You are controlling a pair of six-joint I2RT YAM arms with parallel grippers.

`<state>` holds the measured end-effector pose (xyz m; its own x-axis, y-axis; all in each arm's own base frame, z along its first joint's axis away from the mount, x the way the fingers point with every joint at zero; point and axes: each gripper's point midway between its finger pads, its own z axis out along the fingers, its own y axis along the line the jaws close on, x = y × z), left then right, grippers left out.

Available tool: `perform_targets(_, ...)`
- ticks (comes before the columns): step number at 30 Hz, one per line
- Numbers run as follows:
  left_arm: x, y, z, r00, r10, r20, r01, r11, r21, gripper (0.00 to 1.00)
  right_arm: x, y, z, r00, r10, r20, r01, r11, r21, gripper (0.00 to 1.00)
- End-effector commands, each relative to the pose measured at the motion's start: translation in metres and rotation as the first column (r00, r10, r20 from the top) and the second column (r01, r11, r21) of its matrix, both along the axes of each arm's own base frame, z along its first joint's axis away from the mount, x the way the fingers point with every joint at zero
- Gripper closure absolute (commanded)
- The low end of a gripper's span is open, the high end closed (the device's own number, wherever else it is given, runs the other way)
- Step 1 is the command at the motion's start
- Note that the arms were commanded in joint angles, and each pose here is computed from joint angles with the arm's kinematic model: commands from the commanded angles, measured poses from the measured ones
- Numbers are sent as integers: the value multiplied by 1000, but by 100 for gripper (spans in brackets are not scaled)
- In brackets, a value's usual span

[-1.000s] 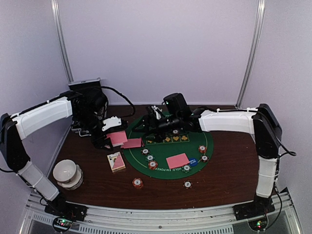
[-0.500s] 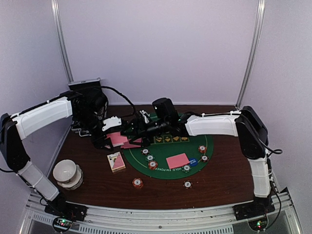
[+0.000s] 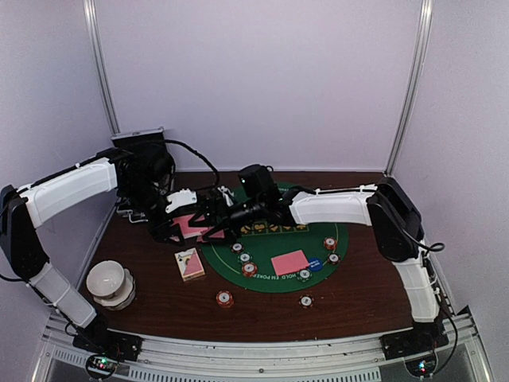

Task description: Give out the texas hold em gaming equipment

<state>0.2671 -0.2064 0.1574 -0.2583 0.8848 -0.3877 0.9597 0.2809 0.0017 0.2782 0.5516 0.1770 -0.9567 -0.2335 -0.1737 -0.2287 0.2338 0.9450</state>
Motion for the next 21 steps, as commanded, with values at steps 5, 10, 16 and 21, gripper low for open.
perform_targets(5, 3, -5, 15, 999, -6, 44, 8, 999, -41, 100, -3, 1, 4, 1000, 29, 4, -29, 1000, 8, 23)
perform_targets(10, 2, -4, 15, 999, -8, 45, 10, 999, -40, 100, 4, -12, 1, 1000, 5, -1, -5, 1000, -2, 26)
perform_targets(16, 2, -4, 14, 999, -9, 41, 10, 999, -41, 100, 9, -26, 9, 1000, -18, 14, 18, 1000, -3, 30)
perform_targets(21, 2, -5, 15, 999, -9, 43, 10, 999, -42, 100, 11, -30, 15, 999, -20, 30, 20, 1000, -8, 32)
